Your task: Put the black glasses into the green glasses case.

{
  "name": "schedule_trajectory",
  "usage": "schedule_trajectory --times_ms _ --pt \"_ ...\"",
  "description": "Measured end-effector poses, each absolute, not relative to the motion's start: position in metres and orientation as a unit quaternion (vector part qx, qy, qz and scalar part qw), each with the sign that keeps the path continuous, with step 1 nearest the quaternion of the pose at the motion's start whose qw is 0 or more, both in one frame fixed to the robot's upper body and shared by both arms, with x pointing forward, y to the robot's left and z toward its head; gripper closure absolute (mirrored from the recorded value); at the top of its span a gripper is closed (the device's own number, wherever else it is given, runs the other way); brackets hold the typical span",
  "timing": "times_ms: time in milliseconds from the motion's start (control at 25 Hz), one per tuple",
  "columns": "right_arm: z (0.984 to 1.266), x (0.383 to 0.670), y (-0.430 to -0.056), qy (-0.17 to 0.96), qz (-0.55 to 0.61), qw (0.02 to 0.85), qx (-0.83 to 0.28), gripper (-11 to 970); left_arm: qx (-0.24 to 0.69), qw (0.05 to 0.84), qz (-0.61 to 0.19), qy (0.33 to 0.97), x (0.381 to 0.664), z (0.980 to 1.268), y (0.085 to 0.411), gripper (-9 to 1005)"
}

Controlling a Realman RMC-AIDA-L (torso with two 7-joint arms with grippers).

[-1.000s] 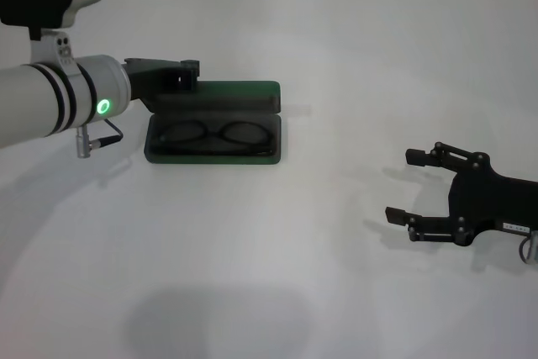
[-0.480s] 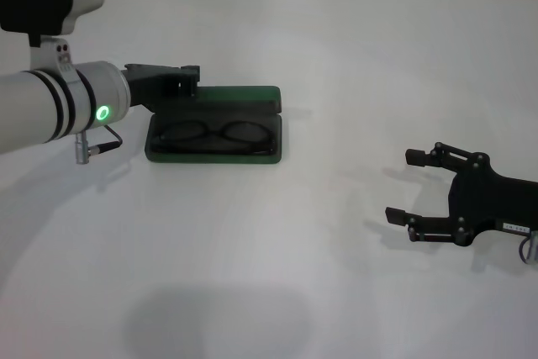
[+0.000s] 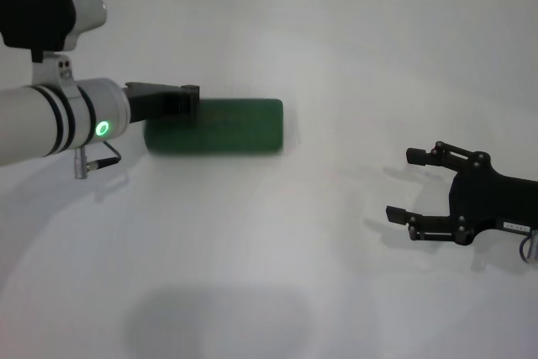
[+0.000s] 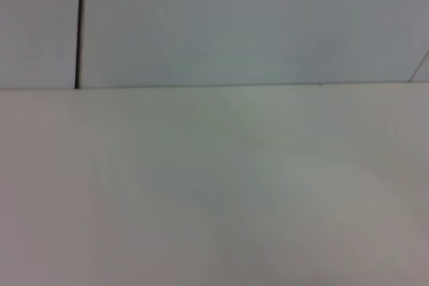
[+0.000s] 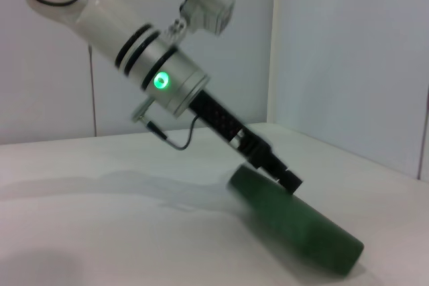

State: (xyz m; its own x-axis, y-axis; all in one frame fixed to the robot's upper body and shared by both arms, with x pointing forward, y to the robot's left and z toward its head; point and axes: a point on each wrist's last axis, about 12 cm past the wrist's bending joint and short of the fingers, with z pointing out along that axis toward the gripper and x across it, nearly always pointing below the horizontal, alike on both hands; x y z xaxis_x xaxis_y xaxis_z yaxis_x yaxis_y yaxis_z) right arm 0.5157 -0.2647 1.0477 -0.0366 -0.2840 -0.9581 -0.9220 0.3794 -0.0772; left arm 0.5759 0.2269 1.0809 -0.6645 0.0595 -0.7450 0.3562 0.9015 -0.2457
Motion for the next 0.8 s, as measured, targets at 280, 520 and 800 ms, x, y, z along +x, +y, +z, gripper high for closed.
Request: schedule_trajectory --times_ms 280,520,800 --pt "1.048 0.516 -0.265 0.65 0.309 0.516 -0.464 82 0.117 0.394 -0.189 0.892 0.573 1.079 0.229 911" --pt "1.048 0.516 -0.265 0.65 0.309 0.516 -0.464 82 0.127 0.427 -0.225 0.867 0.576 1.093 0.224 911" --pt "1.049 0.516 -0.264 0.647 0.31 0.518 -0.466 82 0.161 0.47 -0.26 0.828 0.576 1.103 0.239 910"
